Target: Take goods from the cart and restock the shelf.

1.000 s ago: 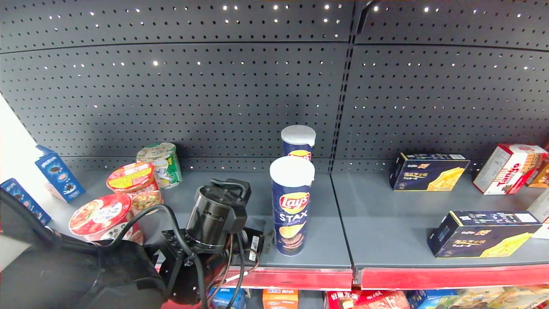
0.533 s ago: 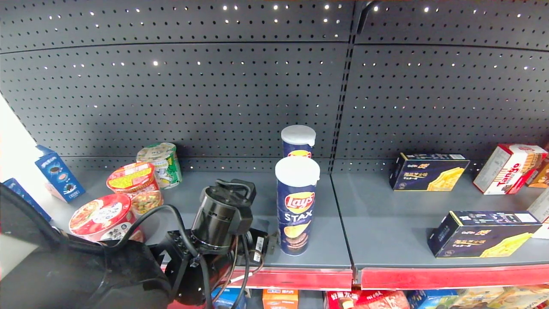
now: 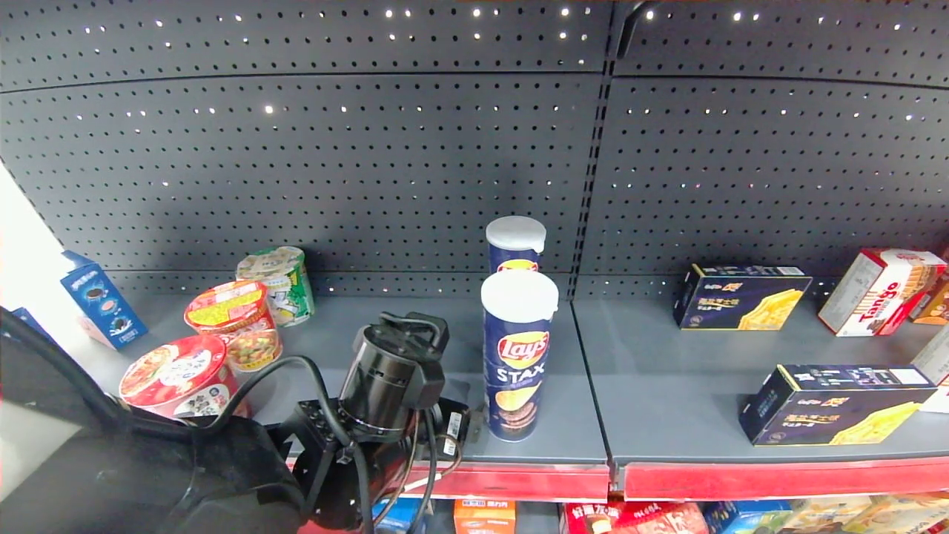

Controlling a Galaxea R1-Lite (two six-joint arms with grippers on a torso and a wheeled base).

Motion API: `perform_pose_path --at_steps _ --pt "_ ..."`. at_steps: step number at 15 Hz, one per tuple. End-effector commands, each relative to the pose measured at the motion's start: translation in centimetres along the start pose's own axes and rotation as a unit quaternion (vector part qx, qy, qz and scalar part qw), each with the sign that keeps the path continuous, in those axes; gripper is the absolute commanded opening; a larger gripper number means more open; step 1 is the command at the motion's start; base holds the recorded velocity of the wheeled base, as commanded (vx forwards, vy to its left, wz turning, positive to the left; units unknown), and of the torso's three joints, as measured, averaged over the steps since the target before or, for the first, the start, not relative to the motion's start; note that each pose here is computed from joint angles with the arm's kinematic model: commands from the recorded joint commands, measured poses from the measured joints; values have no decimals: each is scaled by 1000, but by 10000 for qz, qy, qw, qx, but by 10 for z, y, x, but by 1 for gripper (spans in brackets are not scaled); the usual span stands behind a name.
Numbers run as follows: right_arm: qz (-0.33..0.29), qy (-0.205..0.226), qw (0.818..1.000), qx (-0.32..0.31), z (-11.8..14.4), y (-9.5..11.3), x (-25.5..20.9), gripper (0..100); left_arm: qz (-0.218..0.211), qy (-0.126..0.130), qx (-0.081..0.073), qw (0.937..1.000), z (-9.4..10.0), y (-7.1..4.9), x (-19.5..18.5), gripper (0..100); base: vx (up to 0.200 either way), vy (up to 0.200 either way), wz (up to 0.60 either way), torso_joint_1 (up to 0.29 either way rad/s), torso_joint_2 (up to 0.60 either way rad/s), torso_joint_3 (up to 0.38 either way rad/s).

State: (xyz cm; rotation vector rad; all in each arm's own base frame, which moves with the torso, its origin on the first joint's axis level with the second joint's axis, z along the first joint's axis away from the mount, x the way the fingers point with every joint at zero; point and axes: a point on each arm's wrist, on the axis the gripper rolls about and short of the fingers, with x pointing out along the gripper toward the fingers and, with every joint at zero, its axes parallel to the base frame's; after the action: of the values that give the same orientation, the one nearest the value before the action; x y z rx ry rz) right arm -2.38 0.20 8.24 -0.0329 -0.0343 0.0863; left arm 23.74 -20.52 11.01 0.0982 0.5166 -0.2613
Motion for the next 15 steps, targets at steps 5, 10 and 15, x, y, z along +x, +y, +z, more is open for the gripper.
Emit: perform_pose_path --at_steps 5,10,15 --pt "-4 4 10000 -3 0 0 0 100 14 29 5 10000 -1 -1 2 100 0 0 0 0 0 0" --pt "3 4 10000 -3 0 0 0 100 472 -372 -190 9980 18 46 -26 100 0 0 0 0 0 0" --pt "11 11 10000 -41 0 0 0 100 955 -2615 336 9599 83 75 -158 100 0 0 0 0 0 0"
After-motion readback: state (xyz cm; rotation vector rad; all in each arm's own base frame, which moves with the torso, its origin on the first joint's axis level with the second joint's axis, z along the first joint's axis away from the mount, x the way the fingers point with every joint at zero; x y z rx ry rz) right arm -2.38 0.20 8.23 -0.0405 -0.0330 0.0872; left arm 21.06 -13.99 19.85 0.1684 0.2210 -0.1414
